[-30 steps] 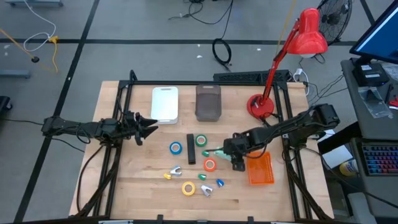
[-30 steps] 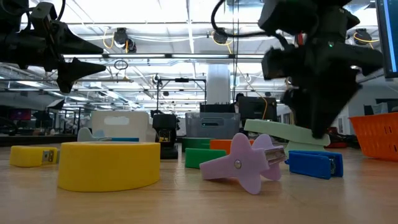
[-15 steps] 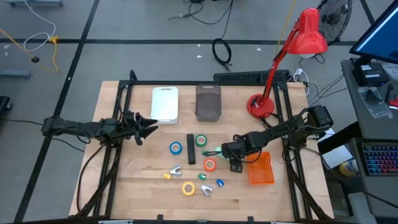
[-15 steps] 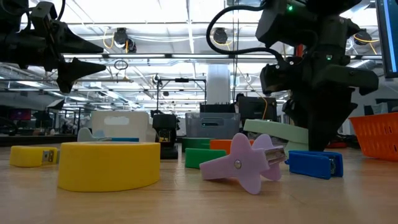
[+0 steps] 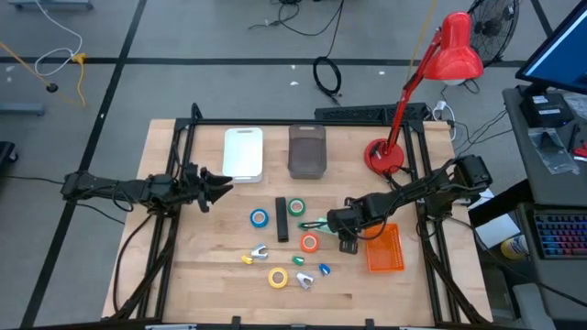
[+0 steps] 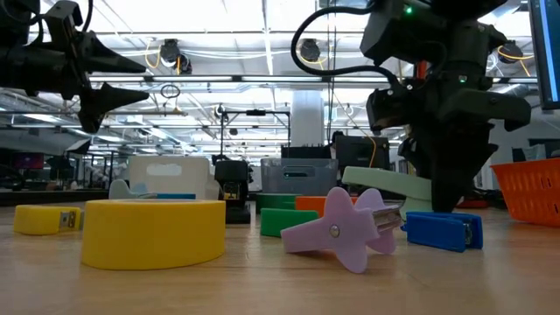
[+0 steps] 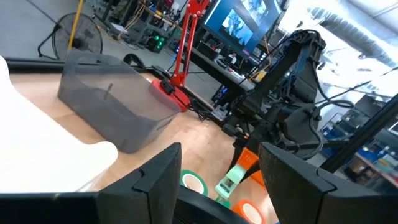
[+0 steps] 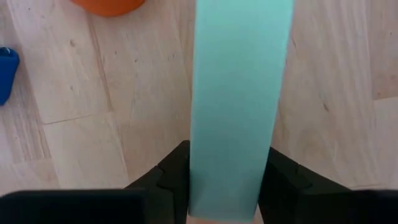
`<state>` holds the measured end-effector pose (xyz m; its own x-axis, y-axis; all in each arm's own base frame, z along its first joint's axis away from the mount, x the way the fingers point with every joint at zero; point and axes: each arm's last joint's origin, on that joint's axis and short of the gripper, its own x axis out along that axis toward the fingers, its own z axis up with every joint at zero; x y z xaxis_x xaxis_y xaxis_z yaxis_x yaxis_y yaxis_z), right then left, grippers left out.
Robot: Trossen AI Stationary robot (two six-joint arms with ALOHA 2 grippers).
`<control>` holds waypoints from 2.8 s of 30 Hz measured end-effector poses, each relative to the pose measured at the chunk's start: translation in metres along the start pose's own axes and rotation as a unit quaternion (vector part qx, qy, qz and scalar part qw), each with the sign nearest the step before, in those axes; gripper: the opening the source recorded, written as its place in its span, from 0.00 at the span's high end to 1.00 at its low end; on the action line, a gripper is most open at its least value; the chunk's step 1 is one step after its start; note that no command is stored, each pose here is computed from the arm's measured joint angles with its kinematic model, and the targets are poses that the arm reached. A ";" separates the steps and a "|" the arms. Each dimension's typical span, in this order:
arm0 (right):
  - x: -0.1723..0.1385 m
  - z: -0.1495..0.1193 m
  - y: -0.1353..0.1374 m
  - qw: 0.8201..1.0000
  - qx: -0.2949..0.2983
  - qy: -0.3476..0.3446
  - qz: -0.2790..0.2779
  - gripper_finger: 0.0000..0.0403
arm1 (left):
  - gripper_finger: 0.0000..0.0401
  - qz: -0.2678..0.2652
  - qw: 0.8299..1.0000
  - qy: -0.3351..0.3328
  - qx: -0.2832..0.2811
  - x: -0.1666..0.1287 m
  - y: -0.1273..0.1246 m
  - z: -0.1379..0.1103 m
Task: Pick and place Stapler, Stapler remover, tape
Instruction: Put the light blue stapler into the white bin
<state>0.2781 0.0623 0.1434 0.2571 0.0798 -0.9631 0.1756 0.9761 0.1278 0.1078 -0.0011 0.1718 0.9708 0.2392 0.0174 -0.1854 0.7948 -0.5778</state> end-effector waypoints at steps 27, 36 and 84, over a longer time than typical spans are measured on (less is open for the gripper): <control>-0.093 0.038 0.011 0.974 -0.068 -0.209 -0.058 0.70 | 0.46 -0.057 0.996 -0.067 -0.032 0.001 -0.012 0.014; -0.131 0.071 0.009 0.934 -0.145 -0.304 -0.116 0.70 | 0.46 -0.049 0.998 -0.046 -0.008 0.016 -0.029 0.024; -0.082 0.087 -0.050 0.981 -0.098 -0.152 -0.070 0.70 | 0.46 0.130 0.882 0.360 0.274 0.220 -0.148 0.058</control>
<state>0.3314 -0.0107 0.2366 0.5210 -0.0925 -0.8485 0.0510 0.9957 -0.0772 0.3401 -0.0336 0.3087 0.6922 0.1936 -0.6952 -0.2710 0.9626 -0.0017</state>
